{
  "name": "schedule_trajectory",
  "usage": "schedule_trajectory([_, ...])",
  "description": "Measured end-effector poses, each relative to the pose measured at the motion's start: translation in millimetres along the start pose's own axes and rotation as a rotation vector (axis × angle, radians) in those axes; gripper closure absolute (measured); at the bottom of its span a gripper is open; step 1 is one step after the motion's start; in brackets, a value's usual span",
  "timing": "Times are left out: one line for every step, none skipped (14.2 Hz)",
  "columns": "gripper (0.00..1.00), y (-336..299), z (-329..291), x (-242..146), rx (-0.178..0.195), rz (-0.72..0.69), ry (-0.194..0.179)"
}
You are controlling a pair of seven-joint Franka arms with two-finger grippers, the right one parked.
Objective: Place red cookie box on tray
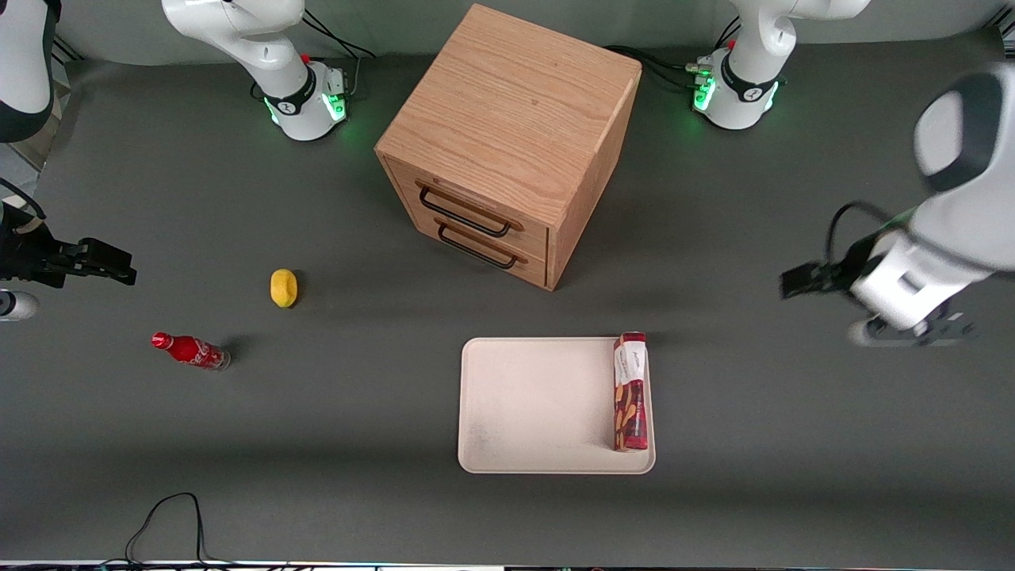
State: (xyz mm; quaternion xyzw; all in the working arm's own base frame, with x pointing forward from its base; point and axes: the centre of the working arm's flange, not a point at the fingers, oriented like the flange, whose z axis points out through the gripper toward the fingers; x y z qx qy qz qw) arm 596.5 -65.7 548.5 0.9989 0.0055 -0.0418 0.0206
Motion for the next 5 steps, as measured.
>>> schedule_trajectory([0.0, -11.8, -11.0, -18.2, 0.025, 0.014, 0.01])
schedule_trajectory([0.0, -23.4, -19.4, -36.6, 0.047, 0.029, 0.018])
schedule_trajectory([0.0, -35.1, -26.4, -54.8, 0.059, 0.037, 0.025])
schedule_trajectory([0.0, -46.5, -32.4, -70.6, 0.062, 0.036, 0.033])
schedule_trajectory([0.0, -57.9, -38.9, -85.4, 0.06, 0.029, 0.044])
